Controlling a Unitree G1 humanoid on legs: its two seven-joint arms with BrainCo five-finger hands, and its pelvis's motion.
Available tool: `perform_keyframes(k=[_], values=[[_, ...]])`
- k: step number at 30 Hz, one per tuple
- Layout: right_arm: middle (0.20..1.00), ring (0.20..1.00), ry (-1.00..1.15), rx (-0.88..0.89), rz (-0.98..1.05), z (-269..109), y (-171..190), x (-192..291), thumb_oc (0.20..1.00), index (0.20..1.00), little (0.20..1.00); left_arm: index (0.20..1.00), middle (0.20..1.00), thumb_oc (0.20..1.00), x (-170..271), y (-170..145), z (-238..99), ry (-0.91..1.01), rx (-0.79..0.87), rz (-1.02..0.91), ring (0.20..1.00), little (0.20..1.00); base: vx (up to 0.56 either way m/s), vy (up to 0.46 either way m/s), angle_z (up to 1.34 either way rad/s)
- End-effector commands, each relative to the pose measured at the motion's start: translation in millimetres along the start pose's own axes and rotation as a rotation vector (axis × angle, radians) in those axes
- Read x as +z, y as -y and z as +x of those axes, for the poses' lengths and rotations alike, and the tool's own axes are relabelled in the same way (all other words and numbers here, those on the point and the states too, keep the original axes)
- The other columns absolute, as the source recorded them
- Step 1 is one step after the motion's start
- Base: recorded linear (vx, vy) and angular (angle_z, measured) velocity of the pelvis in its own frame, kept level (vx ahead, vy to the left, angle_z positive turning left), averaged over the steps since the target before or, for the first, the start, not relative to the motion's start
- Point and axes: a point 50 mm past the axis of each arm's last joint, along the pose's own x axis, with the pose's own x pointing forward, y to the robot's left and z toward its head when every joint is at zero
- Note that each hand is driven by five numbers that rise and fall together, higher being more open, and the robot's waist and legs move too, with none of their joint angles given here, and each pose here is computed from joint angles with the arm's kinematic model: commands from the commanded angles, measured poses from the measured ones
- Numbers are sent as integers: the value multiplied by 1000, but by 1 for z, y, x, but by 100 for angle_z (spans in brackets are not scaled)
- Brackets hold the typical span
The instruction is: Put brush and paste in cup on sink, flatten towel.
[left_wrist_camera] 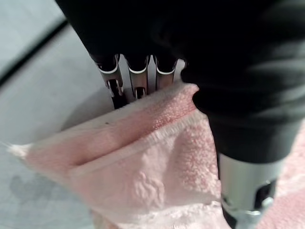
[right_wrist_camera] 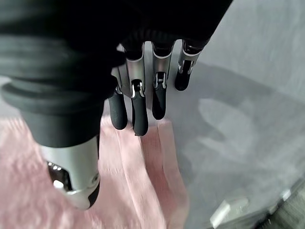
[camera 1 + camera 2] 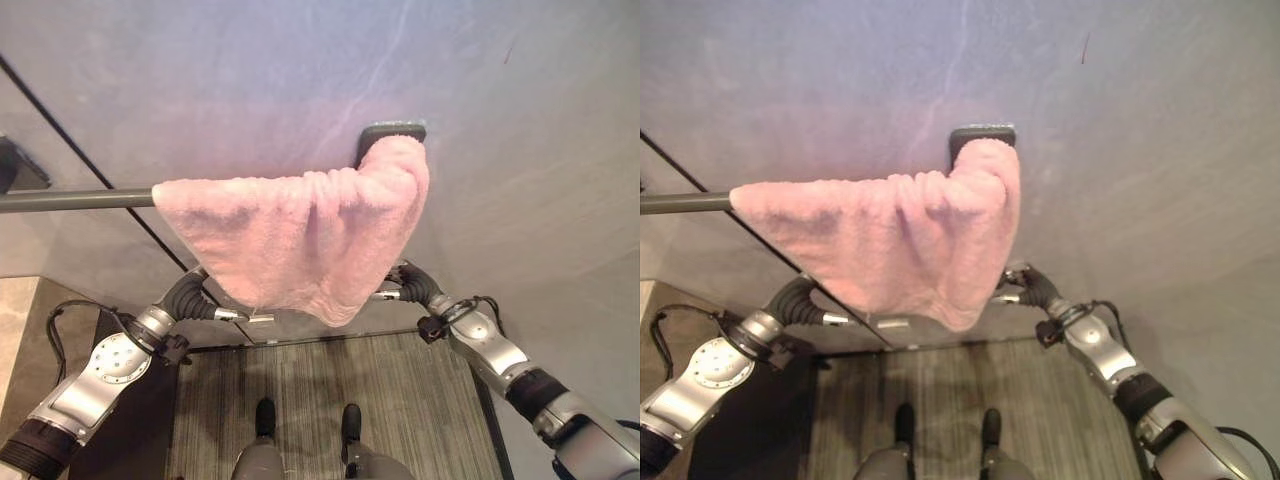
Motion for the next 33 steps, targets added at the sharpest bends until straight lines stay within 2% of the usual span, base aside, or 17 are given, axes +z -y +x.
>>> perform_keyframes(k=[1, 4, 5, 6, 7, 10, 17, 21, 26, 33], values=[[1000, 1000, 271, 69, 9, 30, -18, 67, 1000, 1000, 1000, 1000, 1000, 1000, 21, -1, 20, 133, 29, -22, 1000, 1000, 62, 7, -1], [1000, 1000, 286, 82, 7, 31, -23, 72, 1000, 1000, 1000, 1000, 1000, 1000, 21, 2, 20, 131, 19, -21, 1000, 1000, 58, 10, -2], [1000, 1000, 296, 91, 20, 32, -26, 73, 1000, 1000, 1000, 573, 573, 573, 21, 5, 20, 127, 8, -33, 573, 573, 62, 13, -1], [1000, 1000, 296, 91, 20, 32, -26, 73, 1000, 1000, 1000, 573, 573, 573, 21, 5, 20, 127, 8, -33, 573, 573, 65, 13, -2], [200, 200, 294, 76, 46, 32, -28, 71, 200, 200, 200, 200, 200, 200, 20, 9, 21, 127, -5, -51, 200, 200, 42, 6, -2], [200, 200, 297, 55, 85, 30, -29, 67, 200, 200, 200, 200, 200, 200, 18, 12, 20, 121, 1, -69, 200, 200, 41, 3, -2], [200, 200, 330, 35, 424, 4, -53, 43, 200, 200, 200, 200, 200, 200, -8, 29, -2, -11, 57, -147, 200, 200, 60, 4, 0], [200, 200, 338, 29, 449, -6, -54, 38, 200, 200, 200, 200, 200, 200, -17, 34, -12, -61, 67, -164, 200, 200, 19, 1, 1], [200, 200, 391, 107, 504, -20, -60, 46, 200, 200, 200, 200, 200, 200, -18, 36, -18, -77, 75, -173, 200, 200, 0, 0, 0], [200, 200, 545, 202, 503, -35, -61, 79, 200, 200, 200, 200, 200, 200, 11, 17, -21, 70, 164, -158, 200, 200, -24, 0, 4]])
